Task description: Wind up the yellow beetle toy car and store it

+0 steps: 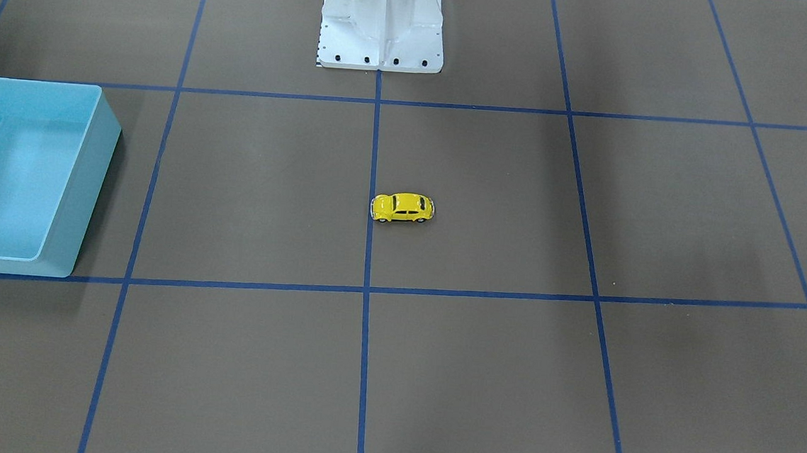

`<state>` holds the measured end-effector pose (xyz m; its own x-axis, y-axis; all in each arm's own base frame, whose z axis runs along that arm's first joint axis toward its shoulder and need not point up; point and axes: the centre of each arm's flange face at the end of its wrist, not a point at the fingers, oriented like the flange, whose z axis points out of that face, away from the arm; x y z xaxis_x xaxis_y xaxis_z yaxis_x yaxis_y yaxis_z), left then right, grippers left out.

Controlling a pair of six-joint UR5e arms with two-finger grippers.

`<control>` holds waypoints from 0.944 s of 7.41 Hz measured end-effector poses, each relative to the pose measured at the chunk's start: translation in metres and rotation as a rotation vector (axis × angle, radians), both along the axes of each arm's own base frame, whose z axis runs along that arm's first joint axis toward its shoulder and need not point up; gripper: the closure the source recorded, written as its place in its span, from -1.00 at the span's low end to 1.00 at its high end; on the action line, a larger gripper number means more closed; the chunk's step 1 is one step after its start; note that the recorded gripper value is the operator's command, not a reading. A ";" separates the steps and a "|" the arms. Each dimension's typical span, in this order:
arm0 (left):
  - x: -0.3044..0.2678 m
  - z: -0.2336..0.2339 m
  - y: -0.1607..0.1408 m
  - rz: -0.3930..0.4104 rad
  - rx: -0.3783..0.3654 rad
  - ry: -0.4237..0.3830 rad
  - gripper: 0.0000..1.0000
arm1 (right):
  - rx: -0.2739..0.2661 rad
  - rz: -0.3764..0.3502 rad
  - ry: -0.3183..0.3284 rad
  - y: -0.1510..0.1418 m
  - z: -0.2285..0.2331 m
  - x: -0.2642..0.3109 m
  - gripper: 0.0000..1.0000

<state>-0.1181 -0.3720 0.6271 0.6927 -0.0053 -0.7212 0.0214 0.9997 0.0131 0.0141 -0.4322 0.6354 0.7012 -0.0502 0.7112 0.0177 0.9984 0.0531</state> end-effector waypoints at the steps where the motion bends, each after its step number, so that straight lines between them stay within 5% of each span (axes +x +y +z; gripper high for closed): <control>1: -0.001 0.001 0.002 -0.004 -0.003 0.002 -1.00 | -0.012 0.001 0.003 0.001 0.005 0.000 -1.00; 4: -0.002 0.004 0.005 -0.006 -0.003 0.003 -1.00 | -0.037 0.034 0.078 -0.005 0.016 0.005 -1.00; 7: -0.002 0.003 0.006 -0.008 -0.001 0.002 -1.00 | -0.006 0.015 0.117 -0.010 0.019 0.008 -1.00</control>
<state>-0.1204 -0.3661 0.6303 0.6911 -0.0114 -0.7227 0.0290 0.9995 0.0119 0.0221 -0.4418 0.6547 0.7799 -0.0352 0.6249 0.0084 0.9989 0.0458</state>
